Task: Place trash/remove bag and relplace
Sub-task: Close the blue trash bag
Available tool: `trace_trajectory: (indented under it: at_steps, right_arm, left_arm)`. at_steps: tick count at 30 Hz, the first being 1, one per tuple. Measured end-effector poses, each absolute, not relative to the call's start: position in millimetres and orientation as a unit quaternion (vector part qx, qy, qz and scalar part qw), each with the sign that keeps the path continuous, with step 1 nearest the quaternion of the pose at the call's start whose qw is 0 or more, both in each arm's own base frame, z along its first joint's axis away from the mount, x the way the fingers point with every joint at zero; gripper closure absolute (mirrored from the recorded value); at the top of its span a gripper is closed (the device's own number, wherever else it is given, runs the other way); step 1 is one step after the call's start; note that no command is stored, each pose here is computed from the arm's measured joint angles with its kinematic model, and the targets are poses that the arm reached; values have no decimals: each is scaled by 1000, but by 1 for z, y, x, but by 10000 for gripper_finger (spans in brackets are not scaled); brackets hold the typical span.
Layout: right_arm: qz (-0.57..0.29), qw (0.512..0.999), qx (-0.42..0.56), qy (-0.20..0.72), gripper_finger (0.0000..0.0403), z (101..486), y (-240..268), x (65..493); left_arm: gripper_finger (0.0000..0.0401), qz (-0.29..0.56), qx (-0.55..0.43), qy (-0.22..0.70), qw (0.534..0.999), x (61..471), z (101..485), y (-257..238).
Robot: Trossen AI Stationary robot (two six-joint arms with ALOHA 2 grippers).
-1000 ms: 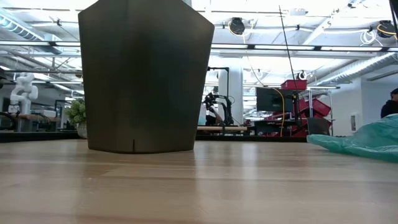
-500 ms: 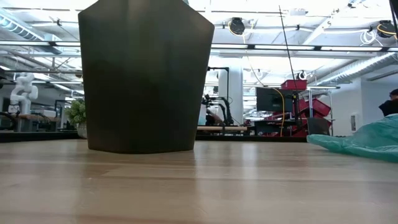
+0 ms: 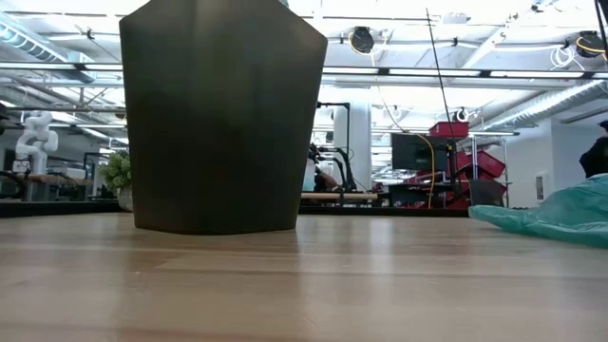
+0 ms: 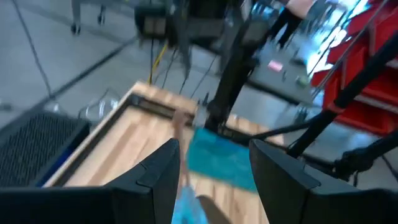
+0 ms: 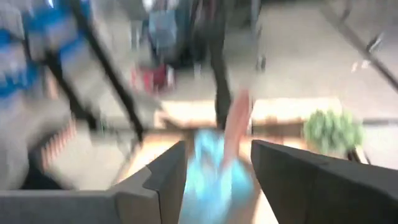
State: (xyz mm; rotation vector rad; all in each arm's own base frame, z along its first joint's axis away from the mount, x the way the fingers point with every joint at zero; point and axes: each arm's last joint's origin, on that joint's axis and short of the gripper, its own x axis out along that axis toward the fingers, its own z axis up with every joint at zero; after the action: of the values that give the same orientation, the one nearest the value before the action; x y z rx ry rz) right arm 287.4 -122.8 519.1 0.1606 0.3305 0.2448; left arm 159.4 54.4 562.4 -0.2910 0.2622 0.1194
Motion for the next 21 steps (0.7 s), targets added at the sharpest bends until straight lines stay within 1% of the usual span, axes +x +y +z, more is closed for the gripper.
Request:
trace_trajectory:
  at_steps: [2,4,8,12,15,17,21]
  right_arm:
    - [140,967,38,211,238,508,-120,282]
    - [151,961,12,232,242,501,-120,281]
    - [152,951,8,269,245,479,-128,292]
    - [161,944,14,289,243,448,-138,317]
    - [176,943,12,284,238,426,-140,339]
    - [202,943,27,263,235,415,-139,352]
    - [256,944,64,196,228,414,-132,371]
  left_arm:
    - [214,58,-138,109,983,146,570,49]
    - [214,65,-132,92,985,135,576,45]
    - [214,78,-126,71,987,118,581,40]
    - [214,78,-132,52,987,108,585,35]
    - [214,77,-132,48,987,103,585,34]
    - [214,77,-132,46,987,101,586,33]
    - [214,77,-135,46,987,101,586,33]
